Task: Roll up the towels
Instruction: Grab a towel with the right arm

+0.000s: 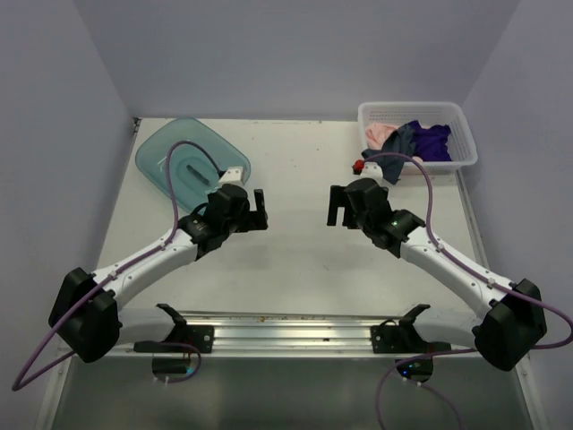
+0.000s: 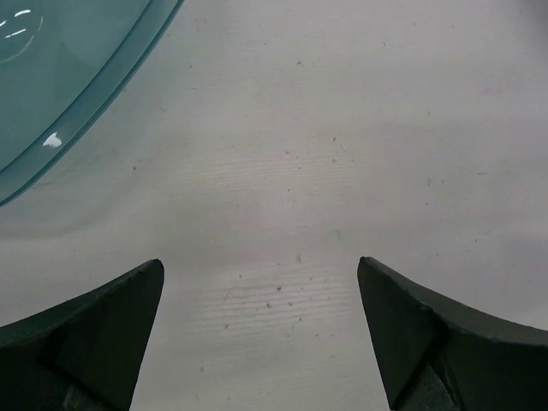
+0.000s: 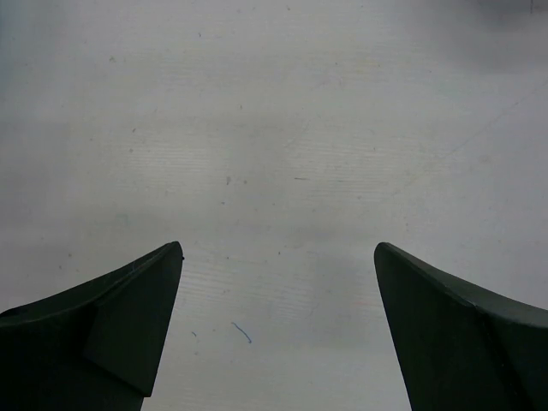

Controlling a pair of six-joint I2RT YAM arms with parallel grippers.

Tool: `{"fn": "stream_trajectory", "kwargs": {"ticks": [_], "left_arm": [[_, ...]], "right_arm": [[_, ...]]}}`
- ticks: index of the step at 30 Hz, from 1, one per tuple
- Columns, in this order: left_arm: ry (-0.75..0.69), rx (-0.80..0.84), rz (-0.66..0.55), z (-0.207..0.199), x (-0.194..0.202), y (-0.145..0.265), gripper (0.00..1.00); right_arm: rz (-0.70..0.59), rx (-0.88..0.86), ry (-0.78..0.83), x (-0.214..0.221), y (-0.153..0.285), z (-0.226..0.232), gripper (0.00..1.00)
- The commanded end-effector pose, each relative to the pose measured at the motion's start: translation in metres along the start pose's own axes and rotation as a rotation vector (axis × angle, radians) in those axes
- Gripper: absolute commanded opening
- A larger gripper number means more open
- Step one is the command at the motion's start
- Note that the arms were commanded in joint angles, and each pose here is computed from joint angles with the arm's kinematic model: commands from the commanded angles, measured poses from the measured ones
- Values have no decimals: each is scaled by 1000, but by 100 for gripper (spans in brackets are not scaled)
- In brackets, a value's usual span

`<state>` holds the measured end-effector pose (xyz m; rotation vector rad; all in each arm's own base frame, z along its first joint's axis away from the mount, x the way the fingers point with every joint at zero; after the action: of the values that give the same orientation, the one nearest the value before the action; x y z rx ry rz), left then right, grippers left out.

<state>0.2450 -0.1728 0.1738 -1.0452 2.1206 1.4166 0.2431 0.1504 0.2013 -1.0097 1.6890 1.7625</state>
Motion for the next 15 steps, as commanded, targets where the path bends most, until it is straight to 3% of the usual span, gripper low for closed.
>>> {"fn": "stream_trajectory", "kwargs": {"ticks": [1,8,15], "left_arm": [[-12,38,-32,-5,-8,1,100],[-28,-151,66,10,10,-25,99],[-29,-190,145,7,24,-57,99]], "right_arm": [[-60,12,-25,-12,3,-2,99],[-40,3,-15,-9,2,-1,99],[-71,-25,-11,-8,7,-1,99]]}}
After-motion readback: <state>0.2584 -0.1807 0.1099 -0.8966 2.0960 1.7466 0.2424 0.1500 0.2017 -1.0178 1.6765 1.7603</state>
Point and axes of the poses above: each gripper's point midway between its finger pads, its own y axis back along the fingers, its own z axis along the line the jaws close on, x = y × z, the point moved 7 cm from there along y, back along the fingers, and after that the axes turned 13 degrees about y, right-handed, at the moved point
